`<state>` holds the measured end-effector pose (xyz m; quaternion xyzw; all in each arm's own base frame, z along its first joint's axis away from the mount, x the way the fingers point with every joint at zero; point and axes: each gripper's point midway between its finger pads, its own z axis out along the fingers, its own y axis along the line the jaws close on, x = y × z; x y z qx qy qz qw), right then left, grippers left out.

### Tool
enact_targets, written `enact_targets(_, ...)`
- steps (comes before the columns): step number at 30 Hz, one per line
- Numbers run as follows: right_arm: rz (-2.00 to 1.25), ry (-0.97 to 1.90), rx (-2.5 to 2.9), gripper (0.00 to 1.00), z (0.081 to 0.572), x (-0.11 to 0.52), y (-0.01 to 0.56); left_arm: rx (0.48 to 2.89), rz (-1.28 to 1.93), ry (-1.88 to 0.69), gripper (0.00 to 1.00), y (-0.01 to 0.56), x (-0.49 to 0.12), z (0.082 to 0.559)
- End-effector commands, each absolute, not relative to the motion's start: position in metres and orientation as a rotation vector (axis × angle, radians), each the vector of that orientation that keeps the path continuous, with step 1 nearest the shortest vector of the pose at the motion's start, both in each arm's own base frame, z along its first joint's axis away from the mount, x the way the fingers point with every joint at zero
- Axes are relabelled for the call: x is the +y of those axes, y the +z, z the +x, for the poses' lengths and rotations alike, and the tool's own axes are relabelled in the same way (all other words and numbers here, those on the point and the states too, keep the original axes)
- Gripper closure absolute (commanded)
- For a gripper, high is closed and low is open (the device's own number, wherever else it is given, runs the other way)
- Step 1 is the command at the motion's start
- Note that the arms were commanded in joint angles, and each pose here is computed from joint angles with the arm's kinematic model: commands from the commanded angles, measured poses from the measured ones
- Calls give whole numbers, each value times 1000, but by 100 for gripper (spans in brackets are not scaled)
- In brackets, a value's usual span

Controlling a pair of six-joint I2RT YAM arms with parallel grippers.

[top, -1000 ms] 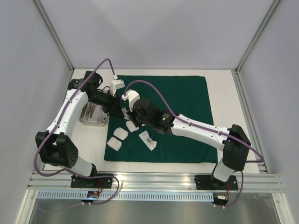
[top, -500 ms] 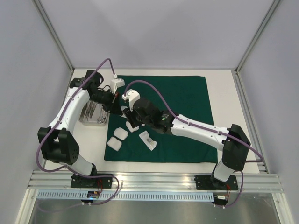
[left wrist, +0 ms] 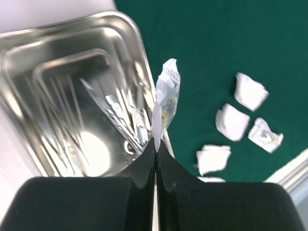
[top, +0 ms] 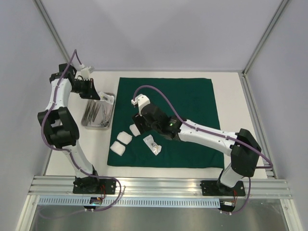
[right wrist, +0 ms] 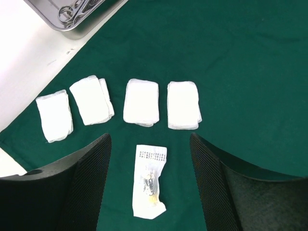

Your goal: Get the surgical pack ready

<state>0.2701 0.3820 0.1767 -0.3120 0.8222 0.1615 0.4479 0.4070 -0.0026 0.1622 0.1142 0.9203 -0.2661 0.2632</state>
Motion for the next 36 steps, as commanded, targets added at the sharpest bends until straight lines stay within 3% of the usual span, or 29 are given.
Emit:
enact_targets(1,-694,421,1978,32,278,379,203,2437,220,-625,100,176,15,444)
enact_targets(10,-703,399,1988,32,281,377,198,2512,157,-577,100,136,34,475)
enact_targets(21,-718,394,1998,32,283,380,195,2632,164,-655,100,84,32,471)
enact_targets(28,-715,385,2013,32,284,381,191,2636,179,-581,58,77,42,476)
enact_targets(36,-769,269,2167,31,274,362,149,2577,229,-449,38,108,55,480)
